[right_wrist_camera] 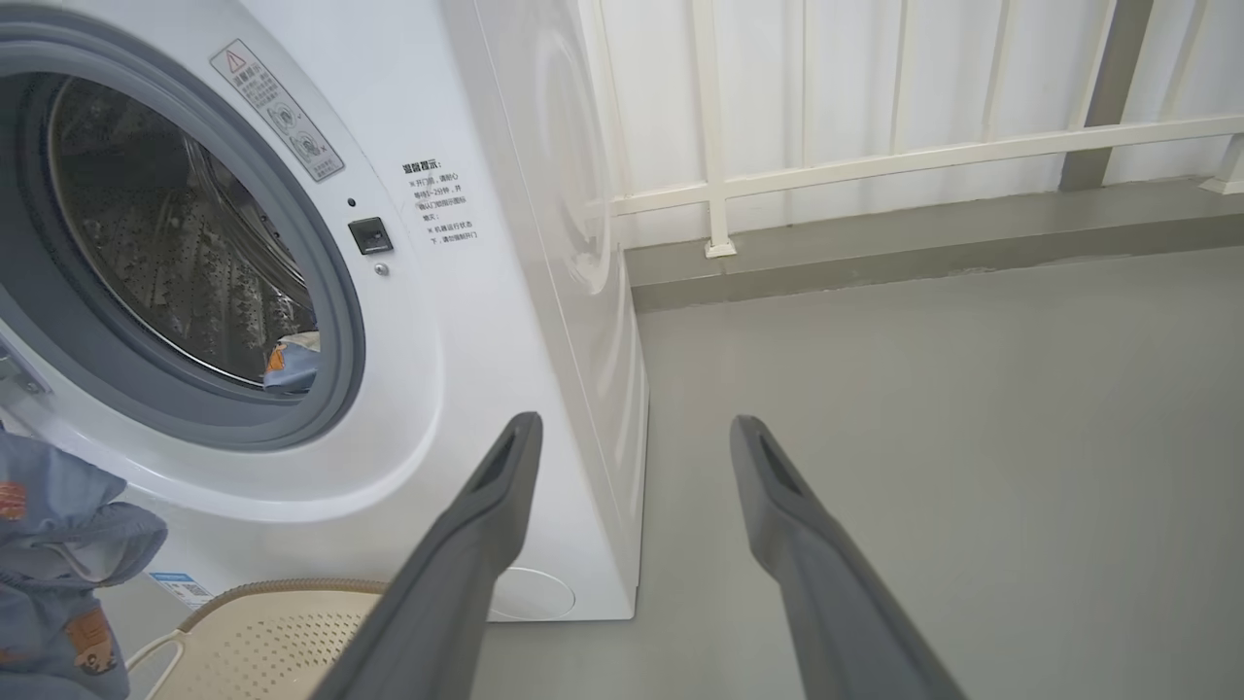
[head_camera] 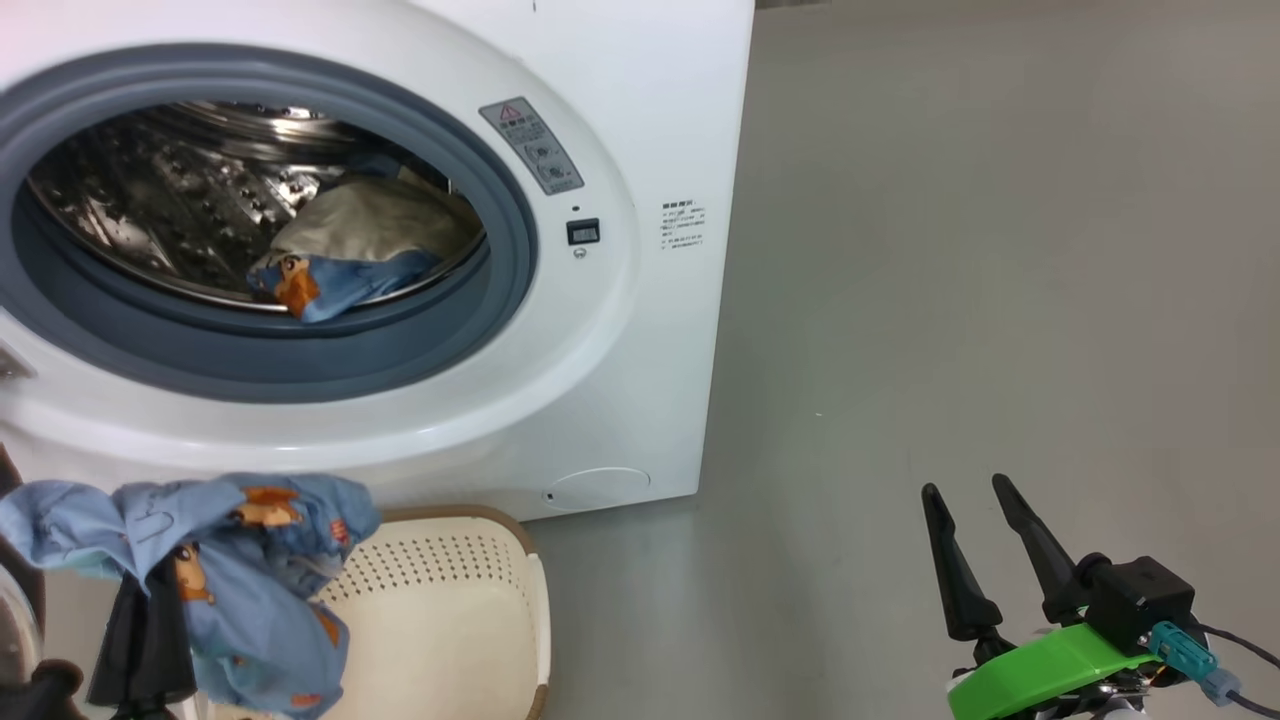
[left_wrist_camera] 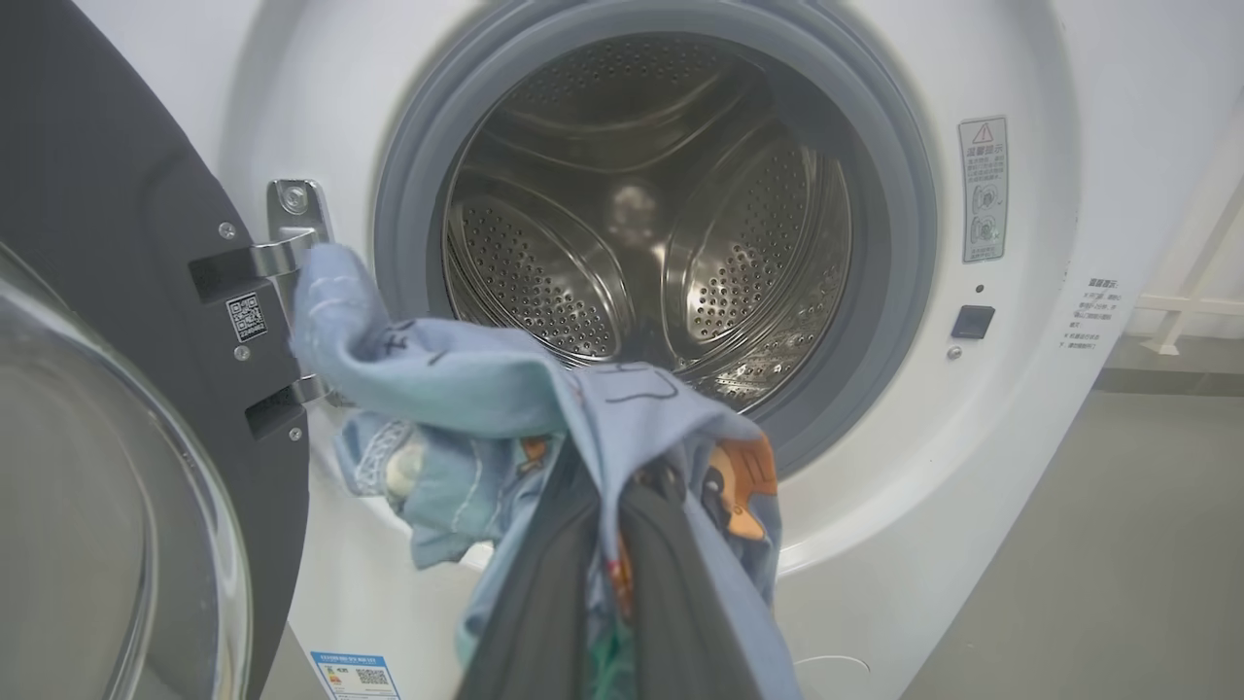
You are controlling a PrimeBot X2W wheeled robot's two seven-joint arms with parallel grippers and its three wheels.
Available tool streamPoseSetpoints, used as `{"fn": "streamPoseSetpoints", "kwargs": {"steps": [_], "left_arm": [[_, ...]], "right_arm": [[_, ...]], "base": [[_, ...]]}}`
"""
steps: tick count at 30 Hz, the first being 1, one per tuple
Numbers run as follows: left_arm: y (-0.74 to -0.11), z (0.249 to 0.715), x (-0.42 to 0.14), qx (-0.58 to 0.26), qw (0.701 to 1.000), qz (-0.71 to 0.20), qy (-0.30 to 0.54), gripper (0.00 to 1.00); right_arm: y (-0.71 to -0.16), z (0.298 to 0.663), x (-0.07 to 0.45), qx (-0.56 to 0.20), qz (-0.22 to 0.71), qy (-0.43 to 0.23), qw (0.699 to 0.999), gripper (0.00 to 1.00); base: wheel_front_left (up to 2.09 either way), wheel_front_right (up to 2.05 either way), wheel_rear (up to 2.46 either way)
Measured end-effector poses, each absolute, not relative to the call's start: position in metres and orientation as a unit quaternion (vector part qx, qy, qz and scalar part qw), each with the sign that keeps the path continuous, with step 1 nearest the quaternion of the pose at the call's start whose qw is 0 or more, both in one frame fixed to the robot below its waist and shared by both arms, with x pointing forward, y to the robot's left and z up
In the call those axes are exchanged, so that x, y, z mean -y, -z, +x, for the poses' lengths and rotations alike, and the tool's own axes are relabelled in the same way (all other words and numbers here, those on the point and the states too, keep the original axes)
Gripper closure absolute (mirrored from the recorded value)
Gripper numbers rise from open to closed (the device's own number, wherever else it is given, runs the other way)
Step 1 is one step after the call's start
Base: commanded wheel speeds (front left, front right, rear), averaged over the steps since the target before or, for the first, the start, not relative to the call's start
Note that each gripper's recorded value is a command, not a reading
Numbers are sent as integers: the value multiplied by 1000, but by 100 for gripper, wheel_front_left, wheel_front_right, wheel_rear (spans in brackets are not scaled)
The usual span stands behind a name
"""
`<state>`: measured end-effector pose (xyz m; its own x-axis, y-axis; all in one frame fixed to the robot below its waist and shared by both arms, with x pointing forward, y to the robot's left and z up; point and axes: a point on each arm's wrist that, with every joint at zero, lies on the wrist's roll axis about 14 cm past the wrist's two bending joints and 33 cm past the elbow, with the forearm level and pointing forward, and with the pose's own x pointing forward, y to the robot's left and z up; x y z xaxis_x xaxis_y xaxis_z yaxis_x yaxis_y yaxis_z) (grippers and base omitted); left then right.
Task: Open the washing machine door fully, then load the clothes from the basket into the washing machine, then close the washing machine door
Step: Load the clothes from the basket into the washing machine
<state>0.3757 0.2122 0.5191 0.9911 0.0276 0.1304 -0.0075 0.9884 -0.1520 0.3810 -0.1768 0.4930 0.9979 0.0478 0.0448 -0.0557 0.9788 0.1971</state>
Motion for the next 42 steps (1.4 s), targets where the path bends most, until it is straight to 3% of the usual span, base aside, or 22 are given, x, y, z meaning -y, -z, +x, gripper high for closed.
{"fn": "streamPoseSetpoints", "kwargs": {"steps": [26,42], "left_arm": [[-502,375,-211,42,996,-78,-18,100],[-500,467,-192,51,996,-65,27,100]], "right_arm": [[-489,384,179,15,91,-23,995,0],[-455,400,186,-29,88,-10,996,0]], "base": [[0,0,0],[0,0,0]]}}
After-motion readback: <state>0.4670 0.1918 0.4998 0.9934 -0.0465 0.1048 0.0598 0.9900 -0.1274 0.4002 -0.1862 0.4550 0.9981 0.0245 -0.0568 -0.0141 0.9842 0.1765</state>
